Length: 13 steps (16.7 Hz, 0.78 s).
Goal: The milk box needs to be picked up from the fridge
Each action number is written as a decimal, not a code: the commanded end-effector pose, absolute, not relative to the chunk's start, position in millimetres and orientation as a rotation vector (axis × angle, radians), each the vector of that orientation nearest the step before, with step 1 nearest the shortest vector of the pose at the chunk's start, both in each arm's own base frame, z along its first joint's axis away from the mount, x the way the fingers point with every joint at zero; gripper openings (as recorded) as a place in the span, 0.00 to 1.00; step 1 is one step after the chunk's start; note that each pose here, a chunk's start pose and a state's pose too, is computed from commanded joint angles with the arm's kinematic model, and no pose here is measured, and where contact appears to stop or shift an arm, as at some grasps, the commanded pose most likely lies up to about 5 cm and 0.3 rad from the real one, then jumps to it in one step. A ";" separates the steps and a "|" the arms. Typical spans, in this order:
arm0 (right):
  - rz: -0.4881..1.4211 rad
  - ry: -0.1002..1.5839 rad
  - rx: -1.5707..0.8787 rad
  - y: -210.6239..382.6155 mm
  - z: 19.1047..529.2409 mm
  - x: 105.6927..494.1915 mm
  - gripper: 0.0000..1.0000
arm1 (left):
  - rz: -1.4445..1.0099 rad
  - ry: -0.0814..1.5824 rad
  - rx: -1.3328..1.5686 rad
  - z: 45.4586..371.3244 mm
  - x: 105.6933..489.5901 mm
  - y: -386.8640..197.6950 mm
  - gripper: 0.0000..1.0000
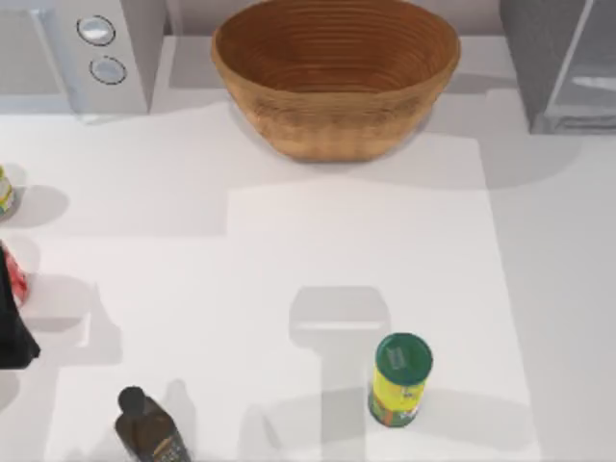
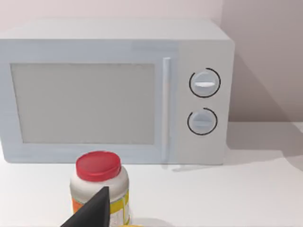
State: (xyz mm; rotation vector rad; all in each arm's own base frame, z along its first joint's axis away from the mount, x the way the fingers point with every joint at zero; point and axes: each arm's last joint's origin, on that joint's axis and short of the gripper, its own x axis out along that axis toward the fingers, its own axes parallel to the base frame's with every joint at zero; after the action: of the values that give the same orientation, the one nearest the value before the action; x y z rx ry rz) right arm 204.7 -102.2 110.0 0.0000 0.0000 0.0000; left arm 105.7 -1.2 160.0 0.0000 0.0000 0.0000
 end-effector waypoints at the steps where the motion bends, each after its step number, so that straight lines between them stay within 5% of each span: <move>1: 0.000 0.000 0.000 -102.2 110.0 204.7 1.00 | 0.000 0.000 0.000 160.0 105.7 -1.2 1.00; 7: 0.001 0.007 0.000 -106.2 106.7 221.4 1.00 | 0.000 0.000 0.000 160.0 105.7 -1.2 1.00; 13: -0.006 -0.012 -0.015 -127.2 95.3 319.4 1.00 | 0.000 0.000 0.000 160.0 105.7 -1.2 1.00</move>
State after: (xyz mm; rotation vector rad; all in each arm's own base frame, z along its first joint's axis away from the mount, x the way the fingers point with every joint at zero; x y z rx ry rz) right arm 319.4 -127.2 95.3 -0.0153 -0.0118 -0.0064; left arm 105.7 -1.2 160.0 0.0000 0.0000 0.0000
